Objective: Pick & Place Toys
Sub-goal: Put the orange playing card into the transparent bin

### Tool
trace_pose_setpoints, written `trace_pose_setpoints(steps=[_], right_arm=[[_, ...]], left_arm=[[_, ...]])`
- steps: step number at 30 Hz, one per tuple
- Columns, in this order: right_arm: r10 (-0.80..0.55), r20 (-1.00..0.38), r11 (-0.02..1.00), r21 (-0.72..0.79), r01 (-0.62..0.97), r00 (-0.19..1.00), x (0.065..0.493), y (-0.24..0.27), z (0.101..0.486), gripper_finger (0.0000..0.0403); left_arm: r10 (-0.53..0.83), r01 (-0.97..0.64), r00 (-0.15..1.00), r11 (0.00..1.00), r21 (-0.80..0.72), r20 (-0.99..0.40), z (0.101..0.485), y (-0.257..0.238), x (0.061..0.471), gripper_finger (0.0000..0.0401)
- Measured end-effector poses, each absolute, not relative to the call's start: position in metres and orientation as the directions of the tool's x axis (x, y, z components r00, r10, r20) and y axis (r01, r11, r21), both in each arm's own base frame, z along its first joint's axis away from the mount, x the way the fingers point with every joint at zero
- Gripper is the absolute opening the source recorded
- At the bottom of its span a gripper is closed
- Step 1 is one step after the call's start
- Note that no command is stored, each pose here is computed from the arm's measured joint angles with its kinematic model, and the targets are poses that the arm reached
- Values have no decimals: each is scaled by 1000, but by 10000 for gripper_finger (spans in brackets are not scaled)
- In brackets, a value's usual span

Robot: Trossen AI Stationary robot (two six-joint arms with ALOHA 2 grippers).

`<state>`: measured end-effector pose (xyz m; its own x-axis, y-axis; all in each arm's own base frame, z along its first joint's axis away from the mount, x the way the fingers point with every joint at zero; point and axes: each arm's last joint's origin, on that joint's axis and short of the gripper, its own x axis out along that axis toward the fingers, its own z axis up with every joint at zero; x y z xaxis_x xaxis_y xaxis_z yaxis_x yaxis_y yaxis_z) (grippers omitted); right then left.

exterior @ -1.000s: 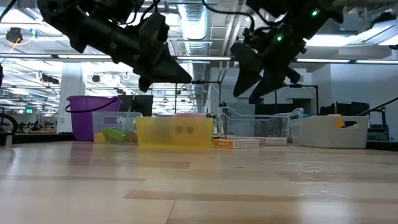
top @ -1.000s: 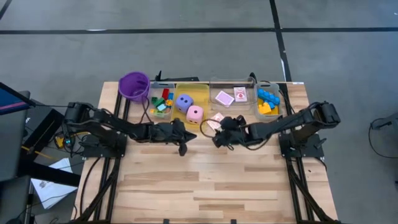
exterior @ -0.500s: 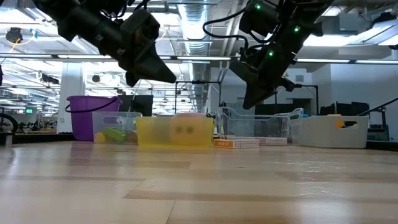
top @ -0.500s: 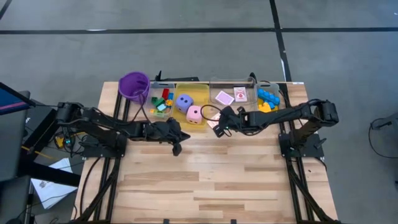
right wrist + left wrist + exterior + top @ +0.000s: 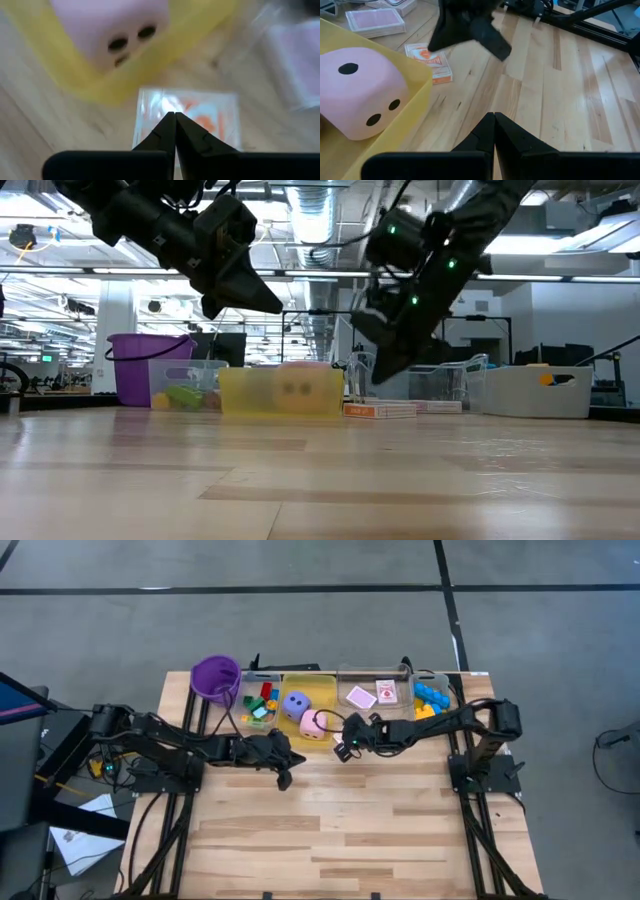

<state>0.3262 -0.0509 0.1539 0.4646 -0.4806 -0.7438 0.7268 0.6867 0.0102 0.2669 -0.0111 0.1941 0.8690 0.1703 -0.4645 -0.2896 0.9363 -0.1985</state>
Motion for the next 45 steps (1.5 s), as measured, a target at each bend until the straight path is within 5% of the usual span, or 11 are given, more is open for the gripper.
trace_pose_setpoints(steps=[10,26,34,45], right_arm=[[-313,-864,675,88,732,393,337,-66,127,1],[-1,-811,770,372,517,585,363,32,136,1],[-204,-584,785,382,488,785,377,63,157,0],[-302,-646,899,52,435,701,353,72,176,0]], left_arm=[[171,-292,865,936,-195,-472,193,-11,267,0],[172,-298,848,937,-183,-500,191,-11,265,0],[172,-298,849,937,-183,-500,191,-11,265,0],[35,-158,865,966,-206,-500,191,-31,264,0]])
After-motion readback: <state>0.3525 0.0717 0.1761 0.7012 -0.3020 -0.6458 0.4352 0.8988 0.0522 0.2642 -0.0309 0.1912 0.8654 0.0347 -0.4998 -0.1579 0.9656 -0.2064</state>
